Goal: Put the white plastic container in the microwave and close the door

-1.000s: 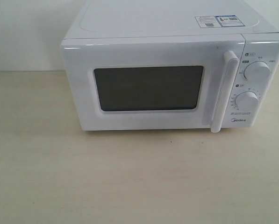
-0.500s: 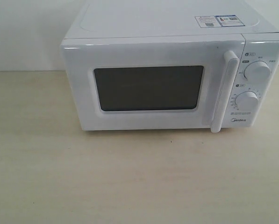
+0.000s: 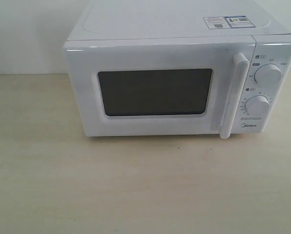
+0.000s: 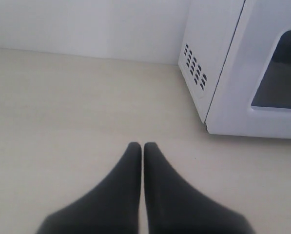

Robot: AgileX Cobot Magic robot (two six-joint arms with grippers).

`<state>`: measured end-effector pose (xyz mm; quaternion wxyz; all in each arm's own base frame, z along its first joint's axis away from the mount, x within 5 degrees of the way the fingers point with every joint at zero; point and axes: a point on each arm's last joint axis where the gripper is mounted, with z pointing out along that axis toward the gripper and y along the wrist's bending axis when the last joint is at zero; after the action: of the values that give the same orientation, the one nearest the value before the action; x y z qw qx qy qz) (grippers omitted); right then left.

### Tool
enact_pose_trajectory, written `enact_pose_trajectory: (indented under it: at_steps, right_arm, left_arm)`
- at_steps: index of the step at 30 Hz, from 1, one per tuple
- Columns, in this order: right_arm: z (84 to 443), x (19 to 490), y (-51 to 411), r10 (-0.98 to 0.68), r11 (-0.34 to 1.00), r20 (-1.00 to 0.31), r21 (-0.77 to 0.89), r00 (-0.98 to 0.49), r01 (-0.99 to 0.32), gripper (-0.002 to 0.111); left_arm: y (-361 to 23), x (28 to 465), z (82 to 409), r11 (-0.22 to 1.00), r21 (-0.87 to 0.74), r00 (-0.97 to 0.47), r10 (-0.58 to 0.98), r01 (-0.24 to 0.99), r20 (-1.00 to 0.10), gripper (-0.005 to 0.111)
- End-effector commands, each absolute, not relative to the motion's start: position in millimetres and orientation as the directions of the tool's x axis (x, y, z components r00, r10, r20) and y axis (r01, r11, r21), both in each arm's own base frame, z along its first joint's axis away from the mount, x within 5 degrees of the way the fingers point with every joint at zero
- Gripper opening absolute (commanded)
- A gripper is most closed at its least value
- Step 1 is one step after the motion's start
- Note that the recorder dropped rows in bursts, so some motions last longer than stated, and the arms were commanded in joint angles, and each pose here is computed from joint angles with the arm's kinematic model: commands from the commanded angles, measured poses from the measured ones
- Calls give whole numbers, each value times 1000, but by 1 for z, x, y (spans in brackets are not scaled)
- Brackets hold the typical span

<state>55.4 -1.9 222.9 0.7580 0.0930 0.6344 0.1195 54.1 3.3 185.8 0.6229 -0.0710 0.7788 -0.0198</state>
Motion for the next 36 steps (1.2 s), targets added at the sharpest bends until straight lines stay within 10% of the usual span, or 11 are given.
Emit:
enact_pose_trajectory:
  at_steps: [1,13,36]
  right_arm:
    - [216,56,3,224,973,-969,216,100,-85,0]
    - [182,53,2,-24,999,-966,-11,-259,-52,0]
    - [181,53,-2,25,999,-963,17,-270,35,0]
  left_arm:
    - [4,54,185,988,-123,-215,-140,-91,-967,4]
    - [4,54,185,988,-123,-215,-140,-91,-967,4]
    - [4,54,185,988,-123,-215,-140,-91,-967,4]
